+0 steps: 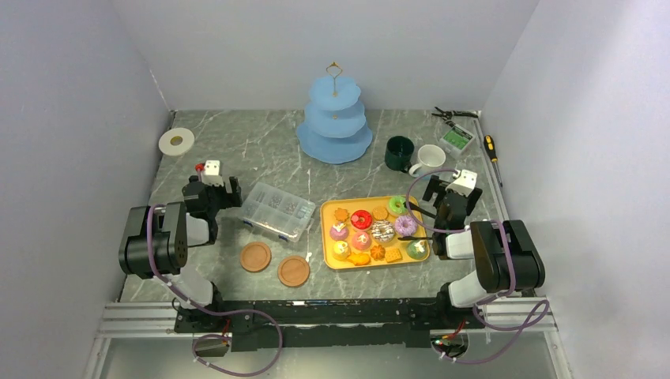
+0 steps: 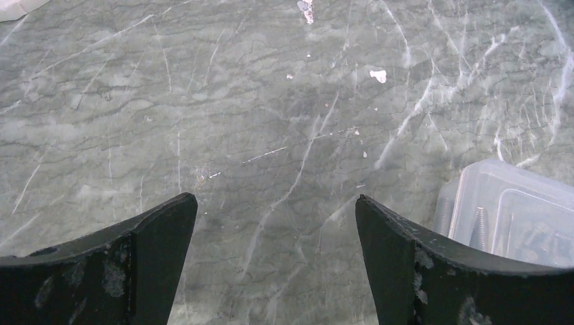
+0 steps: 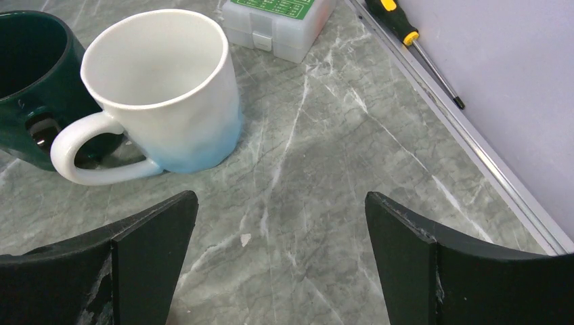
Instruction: Serve the afternoon tea
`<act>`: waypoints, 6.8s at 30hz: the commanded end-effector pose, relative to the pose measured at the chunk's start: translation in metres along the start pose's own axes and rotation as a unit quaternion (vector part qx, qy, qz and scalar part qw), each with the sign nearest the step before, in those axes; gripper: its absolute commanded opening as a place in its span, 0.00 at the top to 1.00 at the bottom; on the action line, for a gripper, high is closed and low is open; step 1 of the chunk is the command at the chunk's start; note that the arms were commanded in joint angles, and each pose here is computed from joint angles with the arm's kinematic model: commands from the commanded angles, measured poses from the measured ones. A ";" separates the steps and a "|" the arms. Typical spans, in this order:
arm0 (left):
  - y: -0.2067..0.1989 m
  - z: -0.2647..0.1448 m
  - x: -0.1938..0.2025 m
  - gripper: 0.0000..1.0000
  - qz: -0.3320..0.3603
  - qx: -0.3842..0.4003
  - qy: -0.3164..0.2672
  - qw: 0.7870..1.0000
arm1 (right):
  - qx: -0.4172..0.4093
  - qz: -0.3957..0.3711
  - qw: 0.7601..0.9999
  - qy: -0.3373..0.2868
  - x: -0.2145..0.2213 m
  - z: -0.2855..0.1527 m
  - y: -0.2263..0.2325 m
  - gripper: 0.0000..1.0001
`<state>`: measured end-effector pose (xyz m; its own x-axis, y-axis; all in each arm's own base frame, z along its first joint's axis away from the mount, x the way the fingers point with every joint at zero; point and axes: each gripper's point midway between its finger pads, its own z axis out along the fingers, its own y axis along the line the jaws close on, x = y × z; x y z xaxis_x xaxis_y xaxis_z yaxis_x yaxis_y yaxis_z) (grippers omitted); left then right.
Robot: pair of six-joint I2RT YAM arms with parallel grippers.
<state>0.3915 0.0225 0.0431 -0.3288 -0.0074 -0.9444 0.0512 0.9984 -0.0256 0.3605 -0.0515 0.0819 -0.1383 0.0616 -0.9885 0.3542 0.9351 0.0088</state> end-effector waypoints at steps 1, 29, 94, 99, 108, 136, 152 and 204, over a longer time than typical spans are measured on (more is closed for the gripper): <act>0.001 0.004 -0.015 0.06 0.001 -0.004 -0.025 1.000 | -0.005 0.016 0.999 -0.030 -0.017 0.003 0.003 0.00; -0.041 -0.040 -0.134 0.06 0.005 0.138 0.091 0.986 | -0.309 0.218 0.925 -0.038 -0.228 -0.034 0.152 0.00; -0.169 -0.082 -0.119 0.06 0.131 0.302 0.193 0.924 | -0.401 -0.024 0.914 -0.052 -0.230 -0.011 0.393 1.00; -0.168 -0.091 -0.115 0.06 0.138 0.306 0.198 0.921 | -0.402 -0.026 0.914 -0.047 -0.222 -0.018 0.389 0.95; -0.170 -0.120 -0.112 0.07 0.215 0.342 0.206 0.891 | -0.371 -0.006 0.928 -0.031 -0.231 -0.032 0.357 0.21; -0.426 -0.099 -0.113 0.22 0.331 0.518 0.098 0.782 | -0.038 0.155 0.983 0.093 -0.206 -0.078 0.079 0.00; -0.576 -0.078 -0.063 0.24 0.318 0.610 0.025 0.726 | -0.012 0.165 0.985 0.047 -0.227 -0.092 0.042 0.00; -0.443 -0.141 -0.252 0.97 0.208 0.555 -0.065 0.803 | -0.644 0.132 0.753 -0.020 -0.349 -0.268 0.183 0.00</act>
<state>0.3060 -0.4661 0.2741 0.1289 0.3370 -0.9326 0.9796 0.1028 0.1726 0.2835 0.1422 0.4311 -0.1729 0.3894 -0.9047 -0.5040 0.7542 0.4209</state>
